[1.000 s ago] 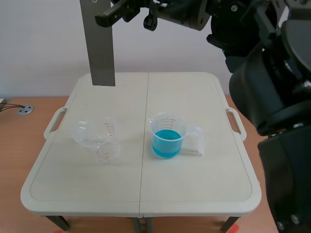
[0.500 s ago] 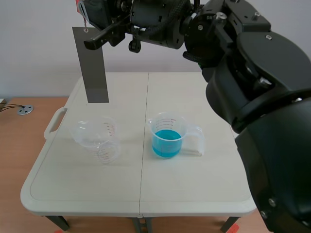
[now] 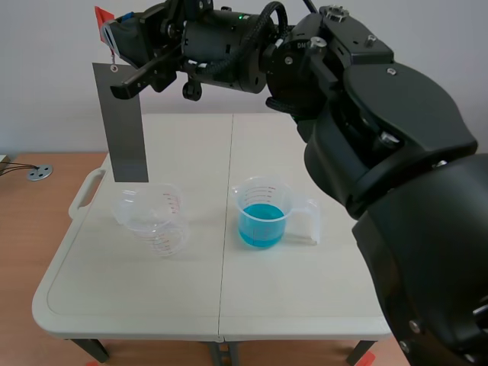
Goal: Hold the metal plate by the orange handle, dip it into the blue solution, take it out and point at it, then put the plate back in the beaker on the left.
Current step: 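Put the plate into the left beaker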
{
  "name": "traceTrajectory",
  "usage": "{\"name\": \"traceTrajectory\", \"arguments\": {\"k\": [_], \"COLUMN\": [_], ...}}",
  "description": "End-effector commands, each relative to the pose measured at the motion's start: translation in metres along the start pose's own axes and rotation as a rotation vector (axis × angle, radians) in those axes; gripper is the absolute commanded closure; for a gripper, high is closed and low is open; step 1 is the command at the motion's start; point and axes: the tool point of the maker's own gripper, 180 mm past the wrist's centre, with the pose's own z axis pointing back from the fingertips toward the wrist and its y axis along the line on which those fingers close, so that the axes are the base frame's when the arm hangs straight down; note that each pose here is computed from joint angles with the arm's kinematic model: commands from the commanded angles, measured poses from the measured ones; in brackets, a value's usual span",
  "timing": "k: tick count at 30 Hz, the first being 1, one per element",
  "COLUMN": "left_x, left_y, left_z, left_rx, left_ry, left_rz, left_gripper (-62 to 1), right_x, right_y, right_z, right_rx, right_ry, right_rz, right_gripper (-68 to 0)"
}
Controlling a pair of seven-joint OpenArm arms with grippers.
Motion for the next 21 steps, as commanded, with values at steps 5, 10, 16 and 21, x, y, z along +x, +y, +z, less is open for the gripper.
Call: {"name": "traceTrajectory", "arguments": {"k": [5,10,16,21], "left_x": [0.0032,0.0032,0.0032,0.0032], "left_y": [-0.0044,-0.0044,-0.0044,-0.0044], "left_z": [0.0014,0.0014,0.0014,0.0014], "left_rx": [-0.01,-0.01,-0.01,-0.01], "left_ry": [-0.013,-0.013,-0.013,-0.014], "left_rz": [0.006,0.006,0.006,0.006], "left_gripper": [-2.7,-2.7,-2.7,-2.7], "right_x": [0.0146,0.0135,0.0134,0.0087], "right_y": [0.0034,0.0045,0.0045,0.0046], "right_z": [-0.0059,-0.0064,-0.0064,-0.0062], "right_rx": [0.022,0.025,0.025,0.024], "right_ry": [-0.04,-0.035,-0.035,-0.026], "right_rz": [0.017,0.017,0.017,0.007], "right_gripper": [-1.5,-1.5,-1.5,-1.5]}}
